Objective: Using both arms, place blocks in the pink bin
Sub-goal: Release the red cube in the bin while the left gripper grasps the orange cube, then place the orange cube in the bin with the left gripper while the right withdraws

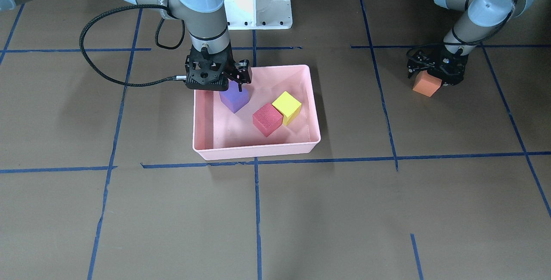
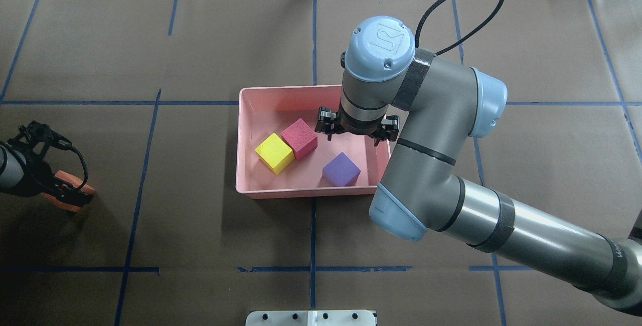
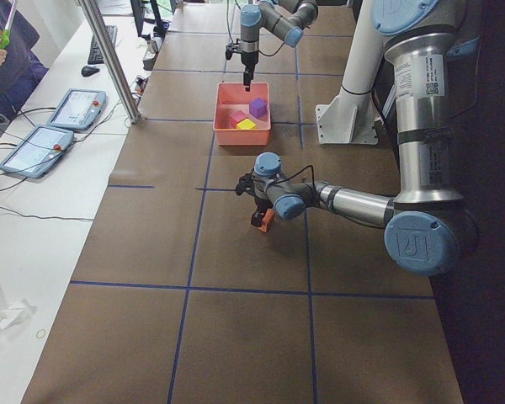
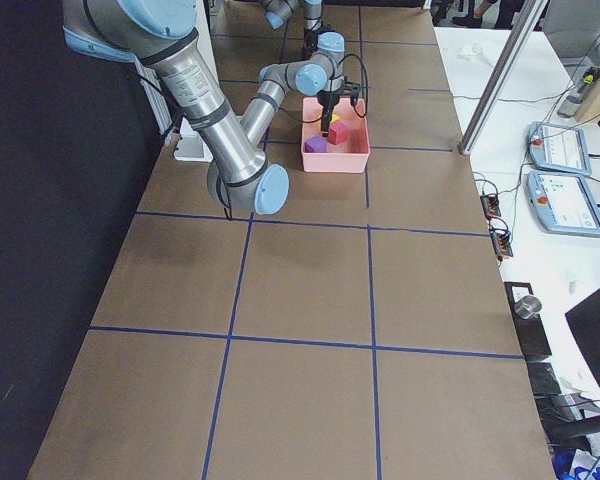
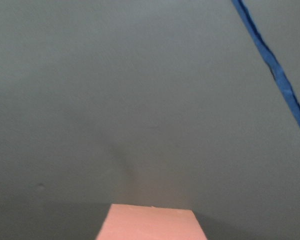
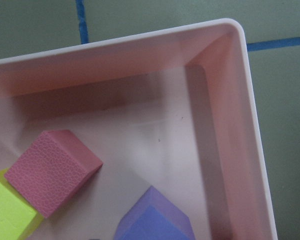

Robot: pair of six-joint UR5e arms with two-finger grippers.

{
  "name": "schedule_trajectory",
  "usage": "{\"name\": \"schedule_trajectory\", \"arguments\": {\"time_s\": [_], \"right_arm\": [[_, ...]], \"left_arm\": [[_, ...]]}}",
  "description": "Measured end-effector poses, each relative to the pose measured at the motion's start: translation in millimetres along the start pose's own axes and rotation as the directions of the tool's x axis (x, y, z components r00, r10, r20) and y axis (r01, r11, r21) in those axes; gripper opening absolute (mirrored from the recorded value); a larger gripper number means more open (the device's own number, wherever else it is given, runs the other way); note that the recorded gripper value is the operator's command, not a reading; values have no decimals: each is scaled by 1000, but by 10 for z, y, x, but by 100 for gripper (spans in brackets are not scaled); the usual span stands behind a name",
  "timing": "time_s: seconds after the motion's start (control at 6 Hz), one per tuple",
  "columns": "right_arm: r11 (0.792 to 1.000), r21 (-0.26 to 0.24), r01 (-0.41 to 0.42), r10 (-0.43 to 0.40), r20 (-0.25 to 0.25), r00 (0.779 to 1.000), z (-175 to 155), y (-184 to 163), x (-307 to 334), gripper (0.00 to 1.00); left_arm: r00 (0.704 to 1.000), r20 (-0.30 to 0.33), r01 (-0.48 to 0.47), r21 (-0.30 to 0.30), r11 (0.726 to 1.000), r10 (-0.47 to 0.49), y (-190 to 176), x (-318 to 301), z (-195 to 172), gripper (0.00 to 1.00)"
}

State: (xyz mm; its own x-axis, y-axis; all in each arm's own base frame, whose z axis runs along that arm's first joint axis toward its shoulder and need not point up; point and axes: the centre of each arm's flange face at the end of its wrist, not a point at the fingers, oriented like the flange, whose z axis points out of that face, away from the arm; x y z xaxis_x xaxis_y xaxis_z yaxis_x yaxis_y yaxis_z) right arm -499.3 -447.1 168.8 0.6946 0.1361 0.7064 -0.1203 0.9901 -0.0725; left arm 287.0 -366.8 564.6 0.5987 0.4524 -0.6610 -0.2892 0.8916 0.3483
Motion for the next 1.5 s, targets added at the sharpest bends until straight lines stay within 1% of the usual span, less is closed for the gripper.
{"name": "schedule_trajectory", "arguments": {"time_s": [0.17, 0.33, 0.5, 0.67, 0.83, 1.0, 1.17, 1.33, 1.5], "right_arm": [[1000, 0, 1, -1, 1, 1000, -7, 3, -1, 100], [1000, 3, 2, -2, 4, 1000, -25, -8, 3, 100], [1000, 9, 7, -7, 11, 1000, -84, -51, 20, 100], [1000, 20, 18, -18, 20, 1000, -176, -123, 57, 100], [999, 32, 39, -40, 27, 999, -269, -214, 166, 100], [996, 42, 78, -80, 29, 996, -355, -299, 390, 100], [990, 48, 135, -137, 32, 990, -461, -384, 738, 100], [978, 49, 204, -205, 32, 978, -586, -489, 1187, 100], [962, 47, 271, -272, 24, 962, -681, -605, 1635, 100]], "left_arm": [[1000, -12, 6, -16, 1000, -6, 14, -3, 36, 10], [999, -36, 7, -29, 1000, -8, 11, 37, 31, 8], [997, -77, 3, -37, 999, -5, -9, 120, -46, 8], [995, -97, 9, -30, 1000, -11, -80, 196, -223, 10], [995, -88, 37, -8, 999, -38, -325, 314, -539, 10], [995, -73, 70, 12, 997, -69, -722, 538, -912, 13], [991, -61, 120, 20, 993, -118, -1218, 893, -1265, 13], [978, -65, 201, 24, 979, -199, -1767, 1382, -1592, 14], [957, -82, 281, 18, 959, -279, -2193, 1911, -1782, 15]]}}
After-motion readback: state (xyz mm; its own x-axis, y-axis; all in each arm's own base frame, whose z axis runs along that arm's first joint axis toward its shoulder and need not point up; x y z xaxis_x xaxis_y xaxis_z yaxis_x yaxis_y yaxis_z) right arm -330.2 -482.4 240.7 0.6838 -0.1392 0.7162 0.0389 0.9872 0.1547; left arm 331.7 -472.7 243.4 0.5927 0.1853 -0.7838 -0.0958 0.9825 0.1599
